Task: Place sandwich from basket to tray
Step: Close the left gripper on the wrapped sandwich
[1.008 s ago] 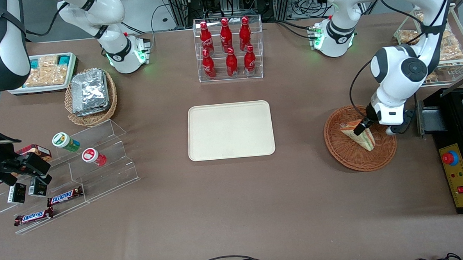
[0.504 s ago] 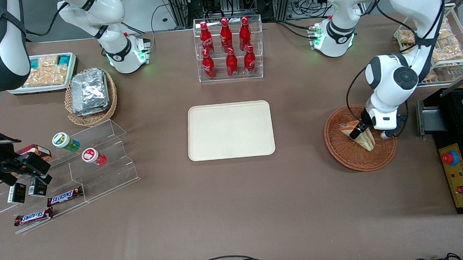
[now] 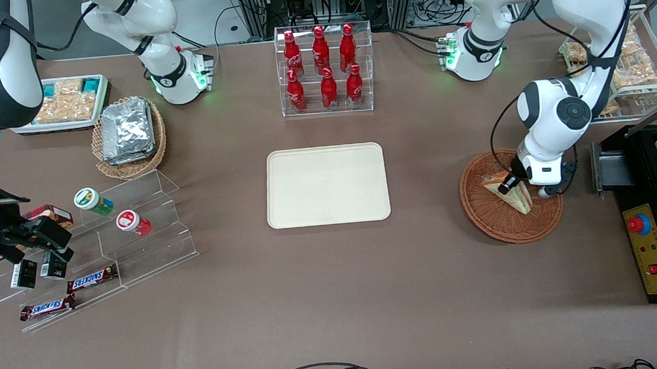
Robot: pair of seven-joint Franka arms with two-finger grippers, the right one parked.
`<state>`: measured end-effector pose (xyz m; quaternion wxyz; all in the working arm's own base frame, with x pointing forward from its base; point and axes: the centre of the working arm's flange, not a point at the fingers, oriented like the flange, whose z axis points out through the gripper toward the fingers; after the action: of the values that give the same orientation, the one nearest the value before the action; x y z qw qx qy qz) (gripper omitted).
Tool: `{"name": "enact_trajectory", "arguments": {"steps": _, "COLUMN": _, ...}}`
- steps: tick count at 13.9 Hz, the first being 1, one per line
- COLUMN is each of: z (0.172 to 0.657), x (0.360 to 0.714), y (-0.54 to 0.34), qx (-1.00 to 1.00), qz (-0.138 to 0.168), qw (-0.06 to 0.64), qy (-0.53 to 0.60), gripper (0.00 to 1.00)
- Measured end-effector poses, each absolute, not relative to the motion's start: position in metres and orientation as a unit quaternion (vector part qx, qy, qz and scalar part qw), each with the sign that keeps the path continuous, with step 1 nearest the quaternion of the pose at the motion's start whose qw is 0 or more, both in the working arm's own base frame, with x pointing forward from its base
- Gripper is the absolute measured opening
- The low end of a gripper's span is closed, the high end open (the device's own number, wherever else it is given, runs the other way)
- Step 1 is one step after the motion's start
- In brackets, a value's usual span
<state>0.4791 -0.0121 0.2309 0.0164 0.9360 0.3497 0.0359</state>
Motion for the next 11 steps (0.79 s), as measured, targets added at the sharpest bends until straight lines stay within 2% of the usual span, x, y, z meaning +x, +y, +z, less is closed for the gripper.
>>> {"name": "enact_trajectory", "arguments": {"steps": 3, "z": 0.248, "x": 0.483, "y": -0.012, "qx": 0.936, "qz": 0.033, "qw": 0.014, "qy": 0.349, "gripper": 0.32}}
{"name": "enact_trajectory", "arguments": {"steps": 5, "z": 0.275, "x": 0.486, "y": -0.012, "qx": 0.94, "qz": 0.031, "qw": 0.01, "qy": 0.339, "gripper": 0.2}}
{"name": "enact_trajectory", "arguments": {"steps": 7, "z": 0.307, "x": 0.491, "y": -0.013, "qx": 0.945, "qz": 0.029, "qw": 0.007, "qy": 0.326, "gripper": 0.2}}
{"name": "enact_trajectory", "arguments": {"steps": 11, "z": 0.365, "x": 0.51, "y": -0.041, "qx": 0.963, "qz": 0.006, "qw": -0.005, "qy": 0.271, "gripper": 0.2}}
